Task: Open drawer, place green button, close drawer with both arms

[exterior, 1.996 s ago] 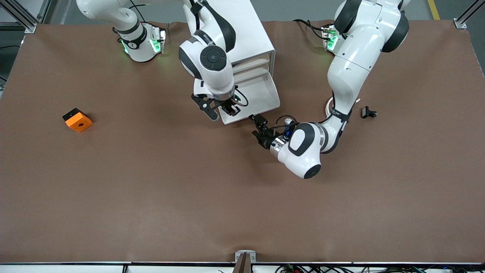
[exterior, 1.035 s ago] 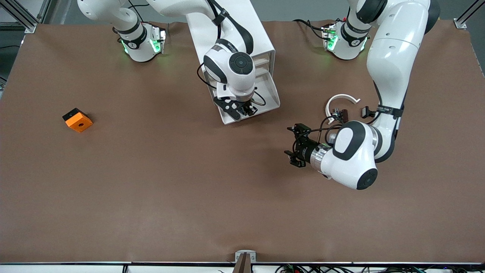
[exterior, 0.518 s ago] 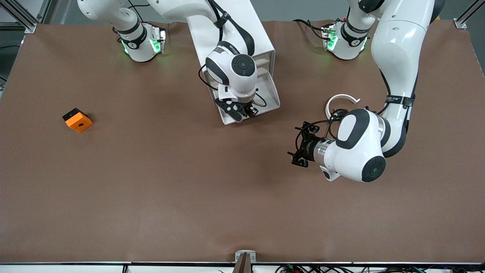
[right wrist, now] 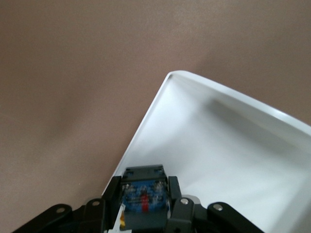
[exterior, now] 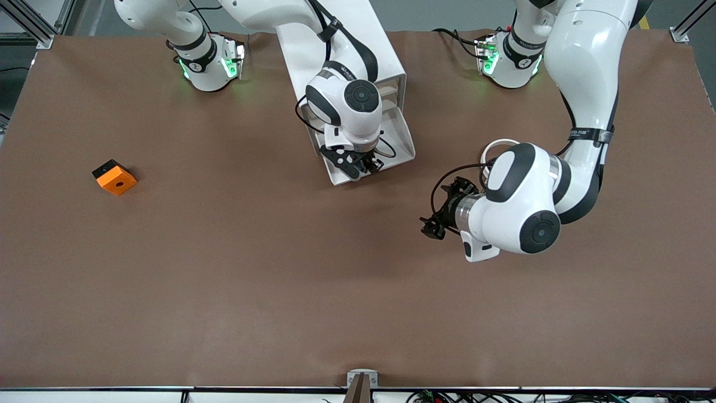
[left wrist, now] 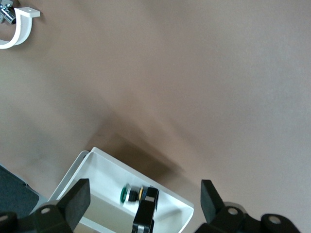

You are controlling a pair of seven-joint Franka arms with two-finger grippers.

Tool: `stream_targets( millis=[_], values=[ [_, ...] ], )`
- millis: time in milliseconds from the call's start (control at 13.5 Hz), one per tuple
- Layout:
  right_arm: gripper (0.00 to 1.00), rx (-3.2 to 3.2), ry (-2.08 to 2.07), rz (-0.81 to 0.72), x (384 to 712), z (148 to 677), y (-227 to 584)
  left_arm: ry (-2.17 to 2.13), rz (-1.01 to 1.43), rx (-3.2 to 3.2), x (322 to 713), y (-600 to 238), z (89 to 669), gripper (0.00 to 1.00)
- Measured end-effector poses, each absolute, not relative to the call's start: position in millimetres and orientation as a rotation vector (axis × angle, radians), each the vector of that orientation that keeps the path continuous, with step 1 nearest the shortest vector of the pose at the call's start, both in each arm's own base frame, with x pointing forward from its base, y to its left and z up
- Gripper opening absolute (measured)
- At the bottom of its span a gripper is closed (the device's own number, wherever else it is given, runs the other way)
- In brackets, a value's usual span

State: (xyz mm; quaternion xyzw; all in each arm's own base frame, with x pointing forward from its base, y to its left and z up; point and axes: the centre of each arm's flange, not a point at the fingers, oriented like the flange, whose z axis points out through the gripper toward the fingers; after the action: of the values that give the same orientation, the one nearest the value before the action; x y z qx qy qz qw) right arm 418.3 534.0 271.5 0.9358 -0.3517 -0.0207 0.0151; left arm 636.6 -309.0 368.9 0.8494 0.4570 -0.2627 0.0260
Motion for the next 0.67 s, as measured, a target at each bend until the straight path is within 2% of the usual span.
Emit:
stream_targets(
  millis=[222,370,592,665],
  values=[
    [0.47,2.917,-1.082,-0.063,413,272,539,1.345,-0.783,2.657,635,-311,375,1.0],
    [0.51,2.92,-1.08,-0.062,412,273,541,1.236,-0.719,2.737,637,-307,377,1.0],
    [0.79,2.931,-1.093,-0.049,417,281,542,0.983,-0.55,2.855,640,-316,370,1.0],
    [0.93,2.933,-1.099,-0.044,422,287,543,0.897,-0.511,2.874,639,-322,365,1.0]
  ],
)
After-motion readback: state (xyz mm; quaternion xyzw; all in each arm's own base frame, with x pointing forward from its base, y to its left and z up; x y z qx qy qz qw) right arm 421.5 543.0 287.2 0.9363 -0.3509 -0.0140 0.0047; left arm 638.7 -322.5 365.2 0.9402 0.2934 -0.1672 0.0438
